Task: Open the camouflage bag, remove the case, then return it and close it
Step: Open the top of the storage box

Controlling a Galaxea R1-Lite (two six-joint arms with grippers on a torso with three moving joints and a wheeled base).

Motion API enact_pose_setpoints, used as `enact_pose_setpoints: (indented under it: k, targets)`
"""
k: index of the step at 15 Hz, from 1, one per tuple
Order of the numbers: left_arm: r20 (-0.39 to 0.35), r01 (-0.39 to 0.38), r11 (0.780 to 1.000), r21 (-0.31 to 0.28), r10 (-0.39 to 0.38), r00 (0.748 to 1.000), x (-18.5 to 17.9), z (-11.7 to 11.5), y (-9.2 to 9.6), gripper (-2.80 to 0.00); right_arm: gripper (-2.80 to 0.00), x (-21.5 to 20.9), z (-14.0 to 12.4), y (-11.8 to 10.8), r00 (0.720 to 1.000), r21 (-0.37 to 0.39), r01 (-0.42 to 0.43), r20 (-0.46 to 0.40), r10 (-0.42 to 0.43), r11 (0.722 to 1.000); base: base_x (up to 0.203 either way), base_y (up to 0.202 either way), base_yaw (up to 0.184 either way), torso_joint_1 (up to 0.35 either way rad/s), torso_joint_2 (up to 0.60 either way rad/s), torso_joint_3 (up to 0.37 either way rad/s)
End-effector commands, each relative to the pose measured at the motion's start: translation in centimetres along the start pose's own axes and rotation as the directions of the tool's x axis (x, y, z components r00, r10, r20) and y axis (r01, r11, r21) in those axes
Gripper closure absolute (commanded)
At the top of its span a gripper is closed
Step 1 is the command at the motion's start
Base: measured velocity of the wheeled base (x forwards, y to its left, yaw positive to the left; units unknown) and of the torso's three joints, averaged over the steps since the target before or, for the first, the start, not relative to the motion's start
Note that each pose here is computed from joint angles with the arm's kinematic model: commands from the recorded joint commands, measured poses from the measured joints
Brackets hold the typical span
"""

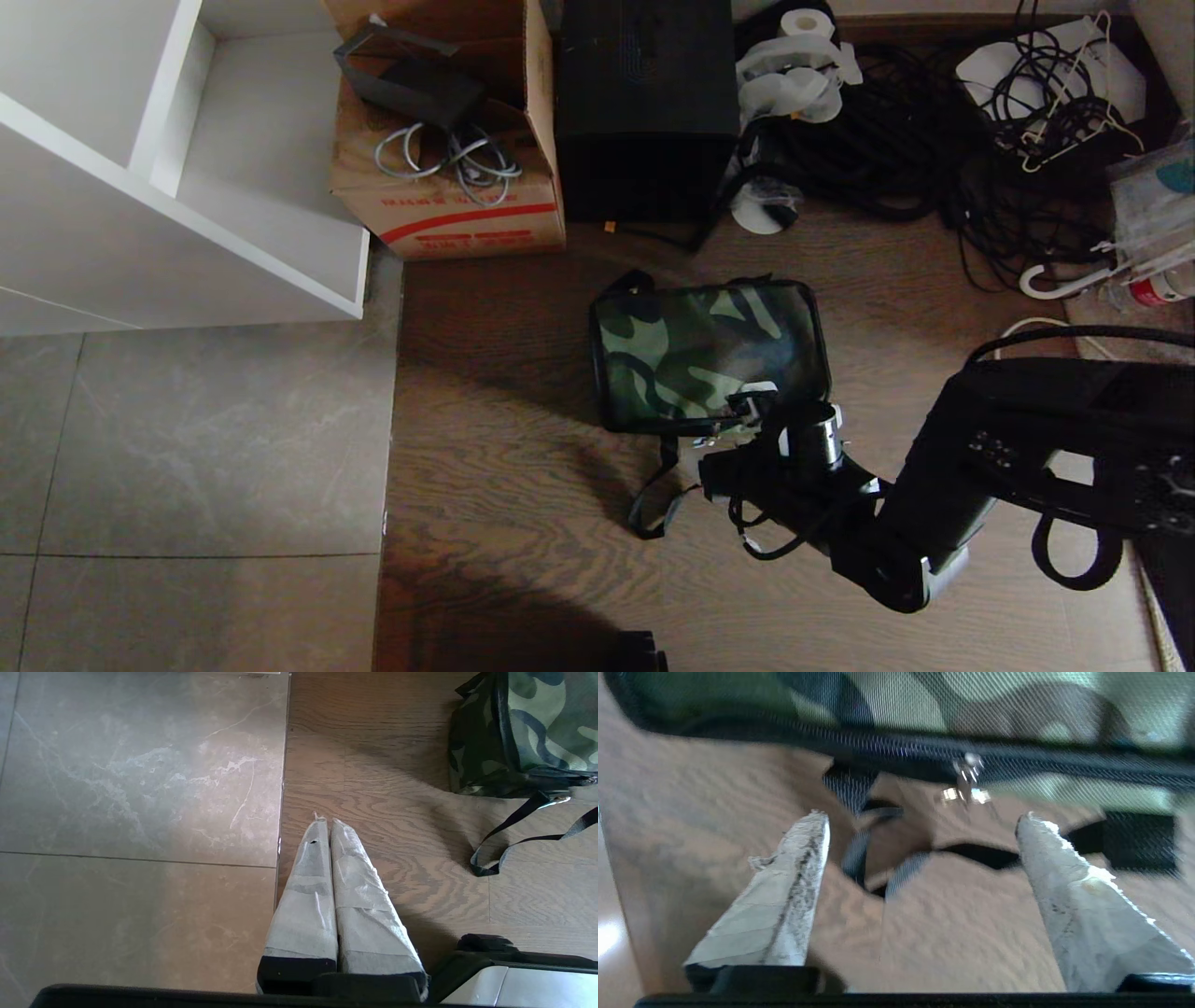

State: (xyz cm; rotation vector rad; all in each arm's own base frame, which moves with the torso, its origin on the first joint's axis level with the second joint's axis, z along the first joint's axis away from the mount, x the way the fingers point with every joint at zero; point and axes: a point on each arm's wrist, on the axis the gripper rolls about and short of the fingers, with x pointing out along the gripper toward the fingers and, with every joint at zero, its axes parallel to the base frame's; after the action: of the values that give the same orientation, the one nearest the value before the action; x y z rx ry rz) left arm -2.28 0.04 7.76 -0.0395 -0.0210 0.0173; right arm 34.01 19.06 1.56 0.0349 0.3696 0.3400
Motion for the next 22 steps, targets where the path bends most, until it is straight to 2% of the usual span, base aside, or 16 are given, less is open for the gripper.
enact_pose_setpoints:
  k: [1,3,6,9,14,17,18,22]
  targets:
    - [-0.008,-0.001,1.000,0.000,0.001,1.000,0.1,-0.2,0.0,0.00,-2.80,1.8,-2.0,-0.1,1.000,0.002,0.011,0.009,-0.011,1.000,0.000,0.000,0.000,0.000,0.00,0.000]
    - [-0.008,-0.001,1.000,0.000,0.001,1.000,0.1,-0.3,0.0,0.00,-2.80,2.1,-2.1,-1.3,0.999,0.010,0.033,0.010,-0.033,0.999,0.000,0.000,0.000,0.000,0.00,0.000]
    - [-0.008,-0.001,1.000,0.000,0.001,1.000,0.1,-0.3,0.0,0.00,-2.80,2.5,-1.8,-1.7,0.998,0.020,0.046,0.033,-0.047,0.999,0.000,0.000,0.000,0.000,0.00,0.000]
    - [-0.008,-0.001,1.000,0.000,0.001,1.000,0.1,-0.3,0.0,0.00,-2.80,2.8,-2.0,-1.8,0.998,0.026,0.055,0.037,-0.056,0.998,0.000,0.000,0.000,0.000,0.00,0.000]
    - [-0.007,-0.001,1.000,0.000,0.001,1.000,0.1,-0.2,0.0,0.00,-2.80,3.6,-0.7,-1.4,0.989,0.076,0.030,0.140,-0.041,0.997,0.000,0.000,0.000,0.000,0.00,0.000]
    - [-0.007,-0.001,1.000,0.000,0.001,1.000,0.1,-0.2,0.0,0.00,-2.80,3.8,-0.7,-1.4,0.988,0.091,0.024,0.148,-0.037,0.996,0.000,0.000,0.000,0.000,0.00,0.000]
    - [-0.008,-0.001,1.000,0.000,0.001,1.000,0.1,-0.3,0.0,0.00,0.00,3.8,-0.8,-1.4,0.988,0.096,0.026,0.148,-0.040,0.995,0.000,0.000,0.000,0.000,0.00,0.000]
    - [-0.008,-0.001,1.000,0.000,0.001,1.000,0.1,-0.3,0.0,0.00,0.00,3.9,-1.0,-1.4,0.988,0.083,0.037,0.147,-0.049,0.996,0.000,0.000,0.000,0.000,0.00,0.000]
